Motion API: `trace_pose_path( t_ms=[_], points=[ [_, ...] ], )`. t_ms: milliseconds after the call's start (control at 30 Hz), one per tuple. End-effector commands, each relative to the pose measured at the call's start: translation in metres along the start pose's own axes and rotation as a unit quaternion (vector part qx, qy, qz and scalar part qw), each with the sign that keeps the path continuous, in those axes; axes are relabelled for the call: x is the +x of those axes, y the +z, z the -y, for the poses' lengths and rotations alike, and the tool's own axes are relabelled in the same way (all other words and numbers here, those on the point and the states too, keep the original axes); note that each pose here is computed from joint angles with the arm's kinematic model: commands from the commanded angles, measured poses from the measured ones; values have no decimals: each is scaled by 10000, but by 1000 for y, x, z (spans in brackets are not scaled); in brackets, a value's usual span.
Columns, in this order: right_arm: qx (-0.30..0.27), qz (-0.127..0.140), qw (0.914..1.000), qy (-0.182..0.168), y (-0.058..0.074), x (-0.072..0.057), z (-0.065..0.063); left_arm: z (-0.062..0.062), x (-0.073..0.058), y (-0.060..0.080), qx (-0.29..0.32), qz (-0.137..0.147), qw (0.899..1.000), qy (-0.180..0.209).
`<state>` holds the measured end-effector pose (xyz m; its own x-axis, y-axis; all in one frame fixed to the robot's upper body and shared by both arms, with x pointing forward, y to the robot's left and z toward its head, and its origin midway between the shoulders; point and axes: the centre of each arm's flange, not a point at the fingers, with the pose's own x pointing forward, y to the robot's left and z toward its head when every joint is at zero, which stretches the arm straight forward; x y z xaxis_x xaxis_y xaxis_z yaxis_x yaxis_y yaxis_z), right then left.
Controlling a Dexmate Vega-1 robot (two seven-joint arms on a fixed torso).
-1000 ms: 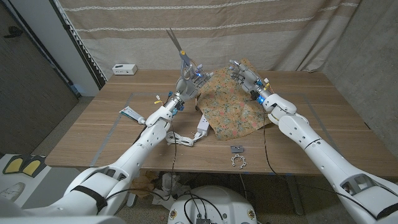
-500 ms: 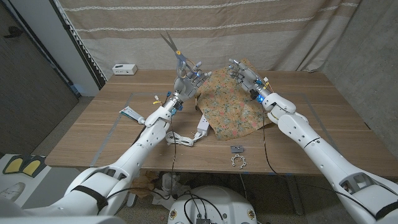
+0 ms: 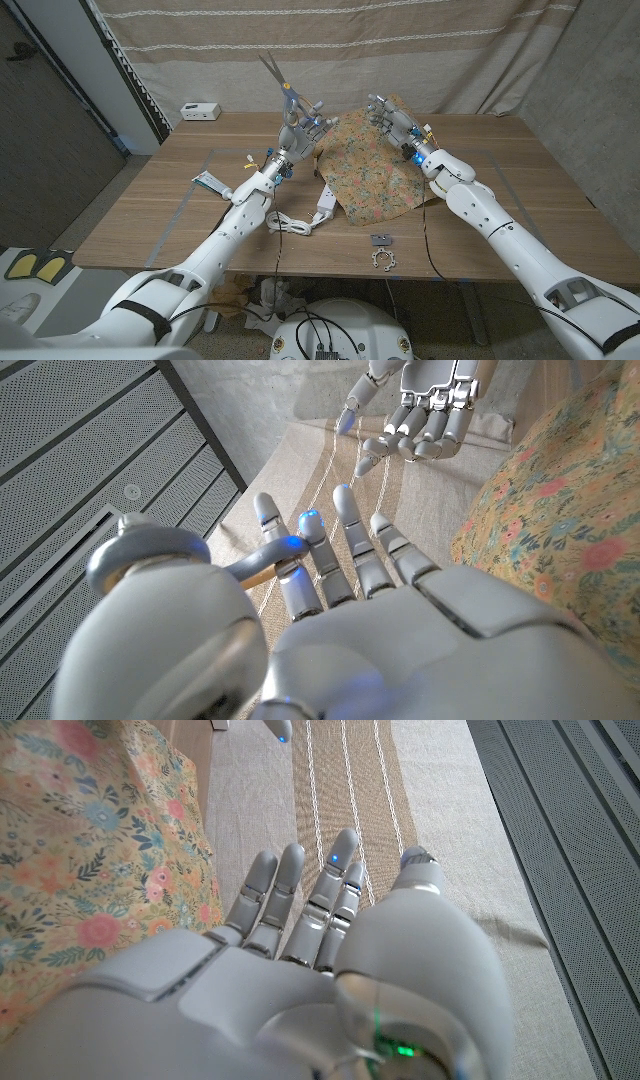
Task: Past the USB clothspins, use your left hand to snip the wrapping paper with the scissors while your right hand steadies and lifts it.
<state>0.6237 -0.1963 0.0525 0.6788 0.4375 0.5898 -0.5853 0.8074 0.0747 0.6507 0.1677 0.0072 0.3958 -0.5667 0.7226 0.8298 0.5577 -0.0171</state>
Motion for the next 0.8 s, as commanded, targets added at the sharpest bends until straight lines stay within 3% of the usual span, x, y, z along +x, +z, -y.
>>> trace_pose_path(
  t_ms=[33, 433, 800],
  points=[
    [41, 45, 10000, -61, 0, -3, 3, 3, 0, 0, -25, -72, 10000, -51],
    [10, 66, 9999, -118, 1, -6, 6, 15, -1, 12, 35, -162, 9998, -145],
    [-31, 109, 9998, -161, 3, -9, 8, 24, -14, 29, 252, -475, 9985, -87]
  ],
)
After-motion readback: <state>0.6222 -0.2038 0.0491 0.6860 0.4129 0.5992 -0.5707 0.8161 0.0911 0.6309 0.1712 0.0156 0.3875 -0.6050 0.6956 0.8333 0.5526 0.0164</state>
